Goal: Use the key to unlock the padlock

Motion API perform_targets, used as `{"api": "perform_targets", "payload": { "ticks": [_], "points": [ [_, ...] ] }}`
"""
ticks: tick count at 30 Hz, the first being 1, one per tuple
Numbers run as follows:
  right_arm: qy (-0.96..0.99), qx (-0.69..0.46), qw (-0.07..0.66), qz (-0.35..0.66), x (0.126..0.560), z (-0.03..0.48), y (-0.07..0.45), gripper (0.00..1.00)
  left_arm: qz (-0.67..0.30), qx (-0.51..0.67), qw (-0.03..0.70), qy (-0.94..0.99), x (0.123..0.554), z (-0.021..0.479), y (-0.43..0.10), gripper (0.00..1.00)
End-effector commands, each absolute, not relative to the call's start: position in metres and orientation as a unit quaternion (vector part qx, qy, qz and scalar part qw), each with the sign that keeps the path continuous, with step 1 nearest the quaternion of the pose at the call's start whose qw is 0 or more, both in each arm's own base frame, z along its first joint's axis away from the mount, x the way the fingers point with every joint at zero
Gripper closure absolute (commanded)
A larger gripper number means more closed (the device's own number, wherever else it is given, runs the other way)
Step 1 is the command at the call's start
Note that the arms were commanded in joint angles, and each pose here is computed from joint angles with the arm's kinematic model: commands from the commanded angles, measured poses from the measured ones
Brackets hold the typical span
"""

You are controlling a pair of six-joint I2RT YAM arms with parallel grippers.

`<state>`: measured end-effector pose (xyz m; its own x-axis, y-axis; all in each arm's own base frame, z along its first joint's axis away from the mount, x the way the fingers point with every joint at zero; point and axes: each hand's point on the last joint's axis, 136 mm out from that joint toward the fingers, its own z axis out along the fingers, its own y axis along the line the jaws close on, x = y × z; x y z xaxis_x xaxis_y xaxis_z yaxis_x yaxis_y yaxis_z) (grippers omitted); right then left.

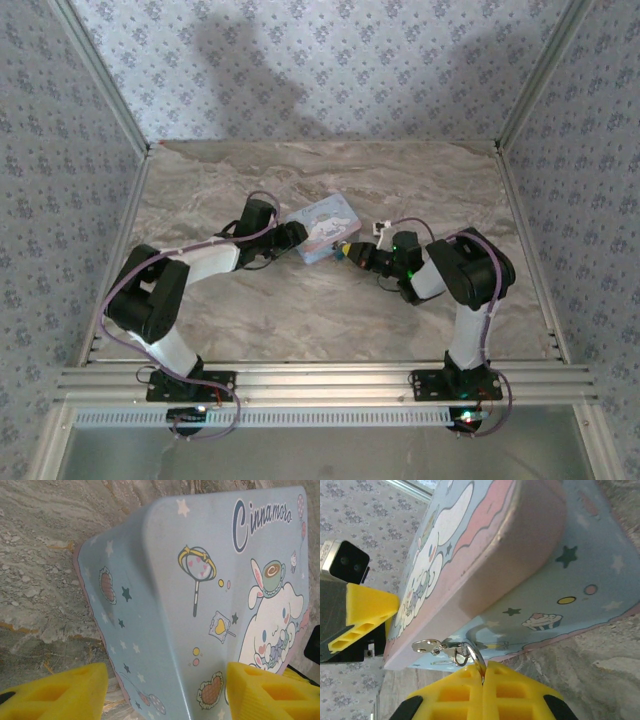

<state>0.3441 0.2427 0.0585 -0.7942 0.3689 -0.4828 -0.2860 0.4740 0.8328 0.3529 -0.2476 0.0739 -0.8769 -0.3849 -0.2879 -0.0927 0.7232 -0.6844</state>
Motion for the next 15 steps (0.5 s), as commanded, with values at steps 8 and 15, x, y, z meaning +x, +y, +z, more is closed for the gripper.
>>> {"api": "perform_targets", "payload": {
  "ticks": [8, 15],
  "points": [
    [0.795, 0.028, 0.358, 0.488, 0.341, 0.08, 0.216, 1.0, -0.312, -0.131, 0.179, 0.924, 0.327, 0.06, -0.234, 0.28],
    [0.821, -0.014, 0.373, 0.432, 0.322, 0.109, 0.202, 1.0, -0.335, -0.111, 0.249, 0.902, 0.335, 0.112, -0.224, 0.14]
  ]
}}
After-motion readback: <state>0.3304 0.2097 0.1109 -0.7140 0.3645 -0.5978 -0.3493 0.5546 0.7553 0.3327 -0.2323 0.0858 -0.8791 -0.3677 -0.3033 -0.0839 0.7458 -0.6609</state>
